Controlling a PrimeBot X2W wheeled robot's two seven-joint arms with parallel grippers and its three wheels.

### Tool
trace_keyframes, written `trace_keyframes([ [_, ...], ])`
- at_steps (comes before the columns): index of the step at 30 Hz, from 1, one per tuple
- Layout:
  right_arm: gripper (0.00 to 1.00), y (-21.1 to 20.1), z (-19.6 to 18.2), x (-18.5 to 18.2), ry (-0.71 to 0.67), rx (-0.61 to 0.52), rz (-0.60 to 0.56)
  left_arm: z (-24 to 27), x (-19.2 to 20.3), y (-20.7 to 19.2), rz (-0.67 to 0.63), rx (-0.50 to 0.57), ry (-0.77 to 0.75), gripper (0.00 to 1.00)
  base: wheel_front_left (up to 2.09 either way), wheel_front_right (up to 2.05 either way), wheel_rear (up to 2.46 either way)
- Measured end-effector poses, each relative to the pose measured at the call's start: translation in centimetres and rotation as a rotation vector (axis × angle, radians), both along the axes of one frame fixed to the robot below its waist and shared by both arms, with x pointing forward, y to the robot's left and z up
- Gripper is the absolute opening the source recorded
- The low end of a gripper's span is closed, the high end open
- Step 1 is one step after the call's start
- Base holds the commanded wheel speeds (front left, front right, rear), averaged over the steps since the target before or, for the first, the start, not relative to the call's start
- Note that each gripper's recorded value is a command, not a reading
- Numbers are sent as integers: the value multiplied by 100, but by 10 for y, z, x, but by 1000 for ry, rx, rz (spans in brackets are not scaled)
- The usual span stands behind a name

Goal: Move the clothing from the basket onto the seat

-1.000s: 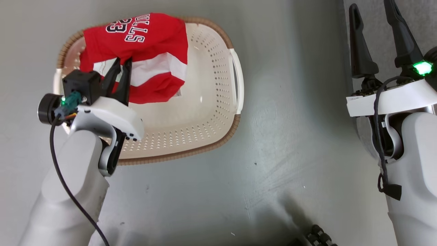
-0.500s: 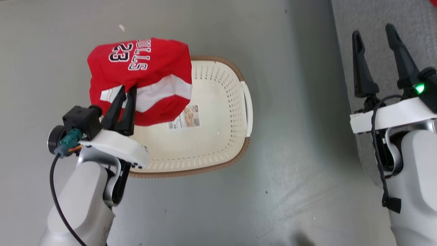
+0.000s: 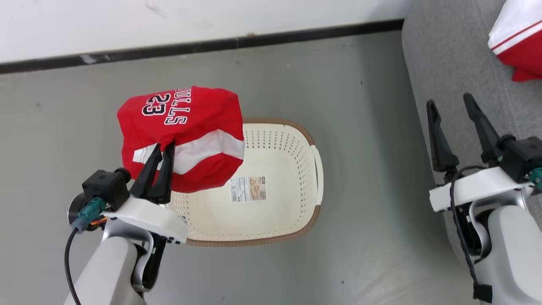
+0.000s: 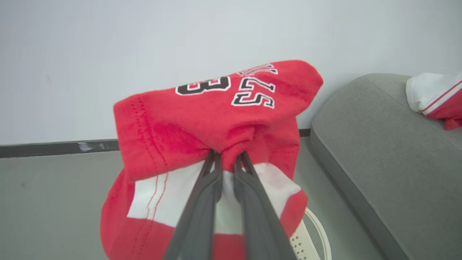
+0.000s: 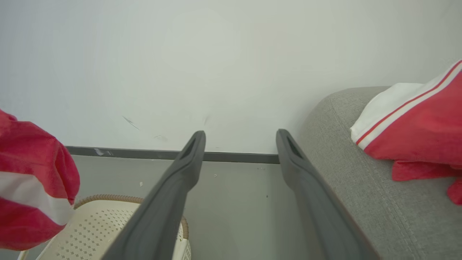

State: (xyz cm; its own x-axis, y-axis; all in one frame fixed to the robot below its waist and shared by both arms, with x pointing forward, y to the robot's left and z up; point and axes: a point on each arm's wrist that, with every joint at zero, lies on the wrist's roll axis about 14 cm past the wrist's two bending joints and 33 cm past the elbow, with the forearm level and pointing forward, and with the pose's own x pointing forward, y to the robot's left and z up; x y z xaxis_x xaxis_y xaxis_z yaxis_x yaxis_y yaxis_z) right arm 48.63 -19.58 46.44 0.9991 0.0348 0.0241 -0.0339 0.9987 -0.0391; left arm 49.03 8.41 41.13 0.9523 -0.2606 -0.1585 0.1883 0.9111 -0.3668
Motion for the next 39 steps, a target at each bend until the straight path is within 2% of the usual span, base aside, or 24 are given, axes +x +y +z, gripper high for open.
trace_keyframes([
  [16, 100, 23, 44, -47, -70, -9, 73, 69, -55, 28, 85, -19, -84, 0, 0, 0, 0],
  [29, 100, 74, 64, -77, -115, -11, 223, 101, -97, 28, 76, -17, -119, 0, 0, 0, 0],
  [34, 100, 103, 71, -88, -135, -14, 313, 116, -109, 26, 64, -21, -149, 0, 0, 0, 0],
  [39, 100, 156, 77, -106, -154, -22, 474, 128, -119, 21, 47, -18, -165, 0, 0, 0, 0],
])
